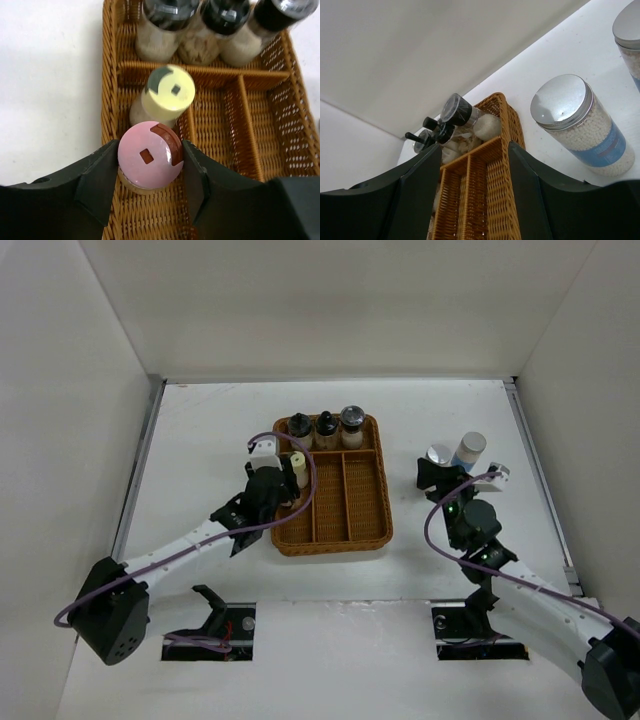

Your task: Organize the condiment bottles

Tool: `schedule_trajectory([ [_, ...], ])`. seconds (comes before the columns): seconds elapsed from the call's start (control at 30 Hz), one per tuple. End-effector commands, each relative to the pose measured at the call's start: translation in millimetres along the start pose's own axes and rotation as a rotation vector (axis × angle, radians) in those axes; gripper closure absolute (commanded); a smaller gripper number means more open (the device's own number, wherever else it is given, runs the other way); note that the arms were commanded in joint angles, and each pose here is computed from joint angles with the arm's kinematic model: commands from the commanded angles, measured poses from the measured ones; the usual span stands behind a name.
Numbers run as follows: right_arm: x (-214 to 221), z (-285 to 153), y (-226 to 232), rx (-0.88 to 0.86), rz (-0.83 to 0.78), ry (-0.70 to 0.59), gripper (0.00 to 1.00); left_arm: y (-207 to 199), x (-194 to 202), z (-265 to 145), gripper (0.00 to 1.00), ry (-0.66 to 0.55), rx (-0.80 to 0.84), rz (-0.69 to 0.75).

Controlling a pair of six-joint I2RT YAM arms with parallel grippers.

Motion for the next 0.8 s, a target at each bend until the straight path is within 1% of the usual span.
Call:
schedule_trajectory([
  [0.0,-9.3,3.0,20.9,-0.062,0.023,-0.032,0.38,-5.1,-1.1,2.2,0.68,-0.022,0.017,-0.046],
  [0.2,-7.2,4.9,20.0,-0.057,0.012,-0.028,0.37,-13.9,21.4,-0.1,0.68,0.033,0.055,-0.038],
  [0.3,-7.1,6.3,19.2,-0.050,0.005,-0.030,0.37,-16.0,31.3,-6.0,0.71,0.068,0.065,-0.005],
  [0.43,-4.5,9.2,18.2,-0.041,-0.007,-0.024,0.37,-22.0,41.9,-14.2,0.71,0.100,0.104,0.024],
  [0.53,-4.5,10.2,18.2,-0.039,-0.019,-0.025,0.34,-18.5,55.4,-13.0,0.60,0.136,0.099,0.043],
  [0.63,-4.5,10.8,18.8,-0.038,-0.029,-0.026,0.27,-16.4,59.7,-14.3,0.38,0.134,0.091,0.044],
  [0.77,0.3,11.9,19.8,-0.032,-0.051,-0.017,0.21,-8.7,48.4,-15.6,0.27,0.084,0.062,0.018],
])
Point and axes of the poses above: each gripper's point midway between its finger pads, its own z axis out along the fingers, its own y axis along the line the jaws close on, x = y × z, the point moved 2 cm from there along -z, back along the fingers, and after that the axes turned 10 degrees about z, right-handed, at the moved point
